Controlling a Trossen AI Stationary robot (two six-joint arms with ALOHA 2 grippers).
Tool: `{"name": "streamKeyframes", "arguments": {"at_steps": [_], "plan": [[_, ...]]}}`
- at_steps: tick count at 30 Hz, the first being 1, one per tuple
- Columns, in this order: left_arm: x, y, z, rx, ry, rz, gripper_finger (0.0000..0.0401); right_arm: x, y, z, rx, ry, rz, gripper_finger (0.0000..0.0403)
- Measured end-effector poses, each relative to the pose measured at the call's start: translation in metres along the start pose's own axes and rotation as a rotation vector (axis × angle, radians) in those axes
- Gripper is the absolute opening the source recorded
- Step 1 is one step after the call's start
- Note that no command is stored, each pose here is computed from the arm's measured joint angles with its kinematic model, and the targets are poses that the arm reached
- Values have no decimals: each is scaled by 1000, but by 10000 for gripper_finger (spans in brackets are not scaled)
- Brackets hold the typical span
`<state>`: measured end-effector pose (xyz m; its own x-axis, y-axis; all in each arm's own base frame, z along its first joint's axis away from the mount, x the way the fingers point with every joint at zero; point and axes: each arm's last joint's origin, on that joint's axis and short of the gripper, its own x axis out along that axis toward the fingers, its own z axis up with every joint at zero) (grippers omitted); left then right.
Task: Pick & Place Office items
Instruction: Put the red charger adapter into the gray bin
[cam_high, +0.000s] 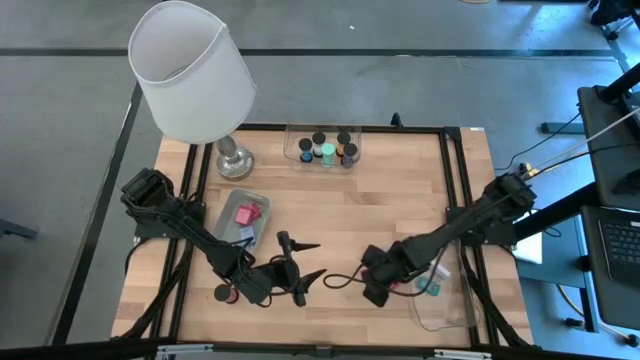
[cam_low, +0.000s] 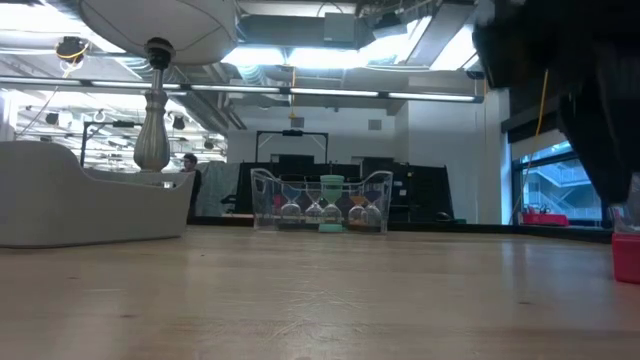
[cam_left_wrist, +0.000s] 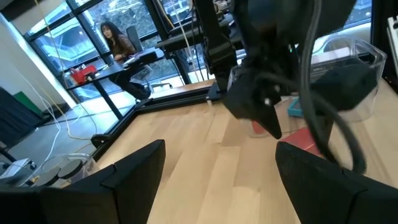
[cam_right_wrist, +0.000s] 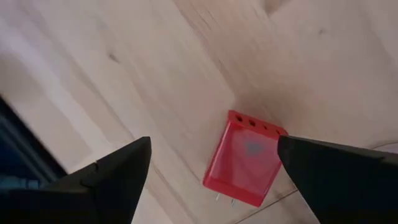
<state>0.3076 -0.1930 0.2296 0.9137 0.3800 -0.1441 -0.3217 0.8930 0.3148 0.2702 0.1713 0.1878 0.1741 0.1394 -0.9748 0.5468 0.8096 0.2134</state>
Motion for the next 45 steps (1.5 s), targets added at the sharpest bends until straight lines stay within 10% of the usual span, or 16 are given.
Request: {"name": "streamKeyframes", "arguments": {"at_steps": [17,28,45], "plan": [[0,0,-3,35,23,0,303,10,-1,6,-99,115,-73,352],[0,0,-4,40,26,3,303,-2,11,15,-412,40,-63,351],[0,0,-5,47,30,3,303,31,0,11,-526,326,-125,351]]}}
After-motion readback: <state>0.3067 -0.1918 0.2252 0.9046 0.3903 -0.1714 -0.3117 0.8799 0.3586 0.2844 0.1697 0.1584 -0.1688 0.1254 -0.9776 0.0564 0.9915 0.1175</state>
